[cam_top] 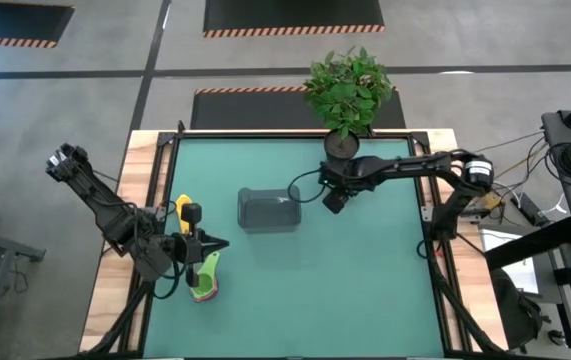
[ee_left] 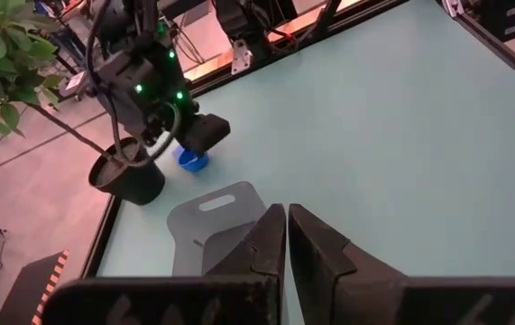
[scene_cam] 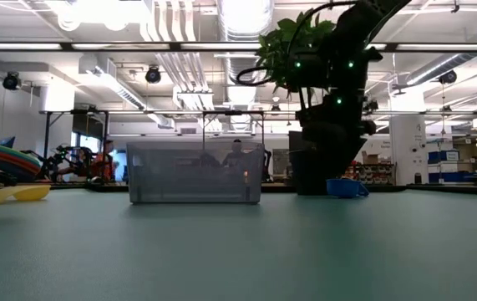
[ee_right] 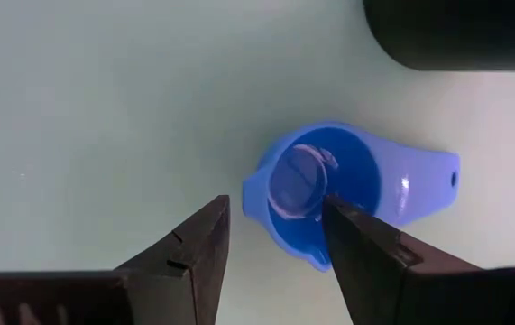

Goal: Nest measuring cups in basket
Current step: Stack the blue measuring cup on top of the green measuring cup

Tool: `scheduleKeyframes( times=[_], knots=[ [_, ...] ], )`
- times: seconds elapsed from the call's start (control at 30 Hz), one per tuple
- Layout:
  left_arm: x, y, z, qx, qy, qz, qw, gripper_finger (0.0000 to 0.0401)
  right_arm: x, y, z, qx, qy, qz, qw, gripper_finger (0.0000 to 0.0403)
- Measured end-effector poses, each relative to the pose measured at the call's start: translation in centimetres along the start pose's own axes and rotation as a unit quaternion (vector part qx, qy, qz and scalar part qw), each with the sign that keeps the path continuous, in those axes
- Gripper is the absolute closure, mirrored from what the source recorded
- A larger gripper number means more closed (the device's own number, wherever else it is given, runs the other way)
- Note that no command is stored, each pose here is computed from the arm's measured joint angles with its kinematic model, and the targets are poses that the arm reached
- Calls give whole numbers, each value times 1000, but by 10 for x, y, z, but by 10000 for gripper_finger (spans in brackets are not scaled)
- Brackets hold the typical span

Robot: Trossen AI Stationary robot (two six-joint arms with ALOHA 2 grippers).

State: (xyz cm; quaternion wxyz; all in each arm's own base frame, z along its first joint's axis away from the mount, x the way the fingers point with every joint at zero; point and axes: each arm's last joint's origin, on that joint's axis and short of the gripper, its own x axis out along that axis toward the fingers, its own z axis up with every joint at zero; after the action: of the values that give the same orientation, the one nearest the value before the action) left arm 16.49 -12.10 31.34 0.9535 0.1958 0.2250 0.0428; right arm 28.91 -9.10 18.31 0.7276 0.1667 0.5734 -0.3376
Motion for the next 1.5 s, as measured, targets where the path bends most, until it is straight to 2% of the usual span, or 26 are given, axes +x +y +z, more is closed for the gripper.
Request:
scheduleKeyframes(
  times=[0.5, 0.87, 1.03, 1.27, 1.5],
  knots=[
    [0, 0, 0, 0, 0, 0, 1000, 401, 25, 8, 2, -28, 9, -24, 999, 245],
    [0, 0, 0, 0, 0, 0, 1000, 401, 23, 7, 3, -27, 7, -23, 999, 354],
    [0, 0, 0, -1, -1, 0, 1000, 401, 22, 9, 2, -33, 6, -21, 999, 375],
    [0, 0, 0, -1, -1, 0, 1000, 401, 5, 28, -9, -44, -9, 3, 999, 367],
    [0, 0, 0, -1, -1, 0, 1000, 401, -36, 60, -32, -46, -50, 49, 996, 366]
  ],
)
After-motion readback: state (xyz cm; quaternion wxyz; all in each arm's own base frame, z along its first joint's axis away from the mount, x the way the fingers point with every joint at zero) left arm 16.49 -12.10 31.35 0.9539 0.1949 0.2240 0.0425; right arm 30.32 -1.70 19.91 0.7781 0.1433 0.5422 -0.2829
